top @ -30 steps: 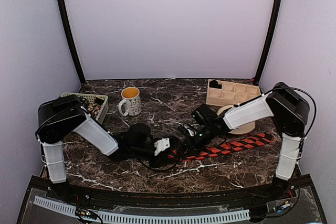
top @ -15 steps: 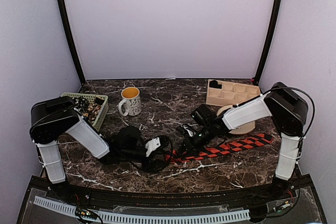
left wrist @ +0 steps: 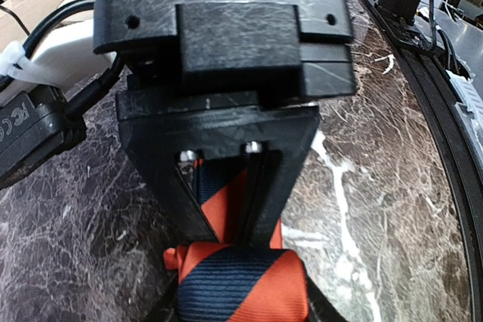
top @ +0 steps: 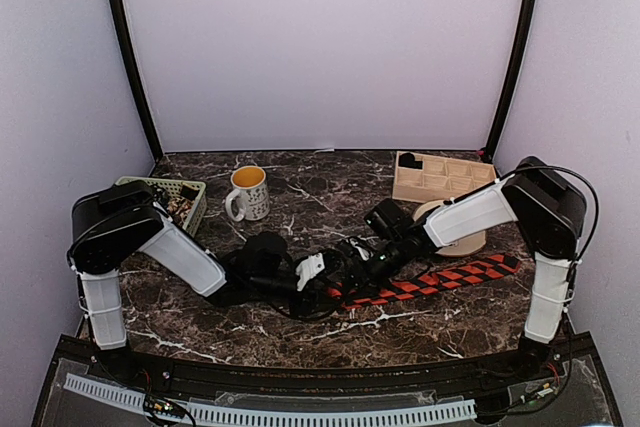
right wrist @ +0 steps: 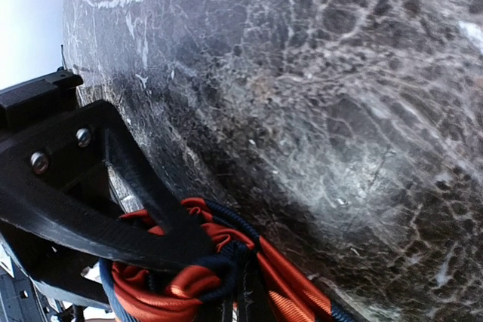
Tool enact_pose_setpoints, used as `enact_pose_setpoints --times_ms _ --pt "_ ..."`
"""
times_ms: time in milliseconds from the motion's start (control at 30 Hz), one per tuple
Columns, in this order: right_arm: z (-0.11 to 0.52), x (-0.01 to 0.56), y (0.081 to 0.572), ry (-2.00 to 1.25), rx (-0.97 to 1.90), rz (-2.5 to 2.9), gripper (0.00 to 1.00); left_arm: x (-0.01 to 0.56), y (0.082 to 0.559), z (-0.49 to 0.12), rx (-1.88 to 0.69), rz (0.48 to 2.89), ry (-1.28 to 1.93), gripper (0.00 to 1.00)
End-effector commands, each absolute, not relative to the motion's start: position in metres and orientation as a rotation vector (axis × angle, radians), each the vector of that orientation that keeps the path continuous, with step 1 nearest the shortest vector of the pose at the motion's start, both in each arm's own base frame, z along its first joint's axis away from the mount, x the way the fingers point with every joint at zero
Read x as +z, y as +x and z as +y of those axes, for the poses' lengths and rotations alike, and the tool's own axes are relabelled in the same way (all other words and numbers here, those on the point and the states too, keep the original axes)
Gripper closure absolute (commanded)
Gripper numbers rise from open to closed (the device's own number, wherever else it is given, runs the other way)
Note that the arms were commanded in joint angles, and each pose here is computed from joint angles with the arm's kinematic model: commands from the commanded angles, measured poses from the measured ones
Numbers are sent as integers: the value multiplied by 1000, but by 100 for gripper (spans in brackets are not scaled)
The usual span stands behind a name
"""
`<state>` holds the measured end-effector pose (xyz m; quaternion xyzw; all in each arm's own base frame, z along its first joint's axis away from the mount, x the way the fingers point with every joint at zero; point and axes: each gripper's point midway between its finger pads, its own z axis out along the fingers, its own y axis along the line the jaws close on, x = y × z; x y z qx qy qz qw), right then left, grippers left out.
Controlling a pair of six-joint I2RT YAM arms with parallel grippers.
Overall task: Roll the ties
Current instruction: Roll the tie at the center of the board.
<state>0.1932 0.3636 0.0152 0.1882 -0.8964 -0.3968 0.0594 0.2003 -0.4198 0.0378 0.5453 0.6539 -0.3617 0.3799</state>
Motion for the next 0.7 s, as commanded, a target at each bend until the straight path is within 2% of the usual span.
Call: enact_pose_setpoints --times_ms 0,167,433,667 --pt "314 -53 170 441 -782 -2781 100 41 202 -442 -965 1643 1375 56" --pt "315 -50 171 444 -792 -2784 100 -4 199 -426 -897 1772 1413 55" --pt "323 -25 183 473 -883 -2816 100 -48 191 -376 -659 1948 1536 69" --pt "326 31 206 400 -1143 -2834 69 -54 192 -361 -546 2040 1589 71"
